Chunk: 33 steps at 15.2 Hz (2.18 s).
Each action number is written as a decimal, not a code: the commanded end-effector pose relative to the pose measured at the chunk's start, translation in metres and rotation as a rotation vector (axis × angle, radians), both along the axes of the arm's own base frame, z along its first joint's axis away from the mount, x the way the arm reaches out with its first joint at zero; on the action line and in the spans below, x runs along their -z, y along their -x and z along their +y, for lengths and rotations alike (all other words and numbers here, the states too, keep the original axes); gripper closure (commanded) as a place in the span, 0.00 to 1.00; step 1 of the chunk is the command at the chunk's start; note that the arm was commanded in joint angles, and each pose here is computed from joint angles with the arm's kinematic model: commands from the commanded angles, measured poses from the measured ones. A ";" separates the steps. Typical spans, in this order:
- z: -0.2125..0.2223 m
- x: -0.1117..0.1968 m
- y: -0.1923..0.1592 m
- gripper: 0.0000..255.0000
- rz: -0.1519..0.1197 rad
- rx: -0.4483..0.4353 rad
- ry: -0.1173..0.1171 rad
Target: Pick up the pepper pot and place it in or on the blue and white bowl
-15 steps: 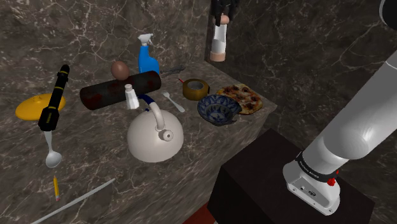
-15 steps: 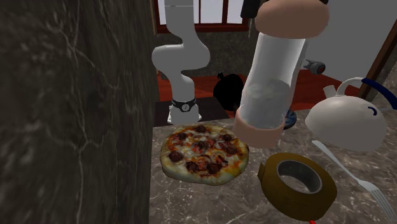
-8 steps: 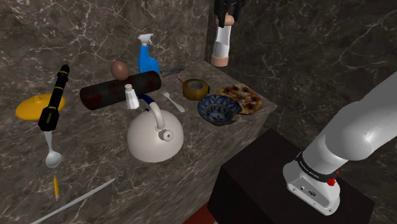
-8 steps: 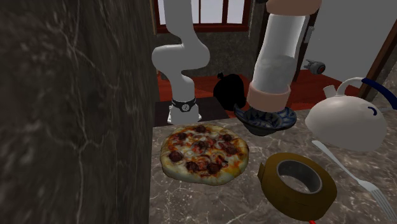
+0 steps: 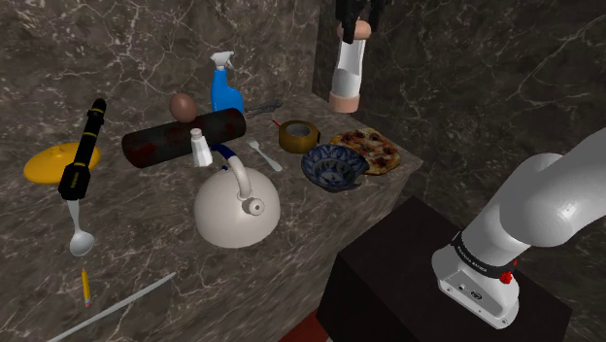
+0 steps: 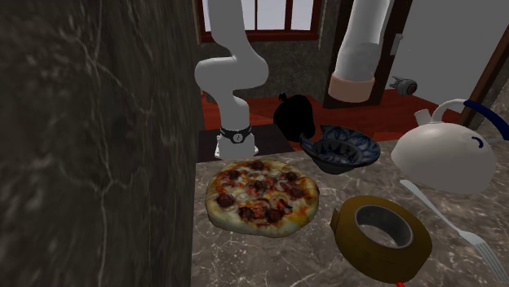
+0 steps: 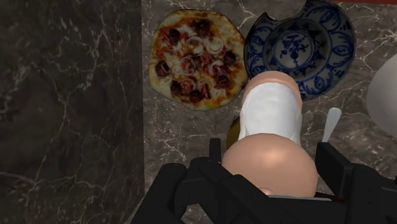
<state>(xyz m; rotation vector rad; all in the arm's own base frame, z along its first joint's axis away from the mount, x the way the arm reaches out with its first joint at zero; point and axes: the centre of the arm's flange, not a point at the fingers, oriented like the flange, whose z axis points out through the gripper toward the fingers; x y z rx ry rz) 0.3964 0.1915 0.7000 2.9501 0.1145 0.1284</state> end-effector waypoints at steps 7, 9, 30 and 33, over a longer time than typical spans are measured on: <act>0.041 -0.001 0.060 1.00 0.000 0.001 0.000; 0.041 0.009 0.060 1.00 0.000 0.001 0.000; 0.041 0.120 0.060 1.00 0.000 0.001 0.000; 0.041 0.130 0.060 1.00 0.000 0.001 0.000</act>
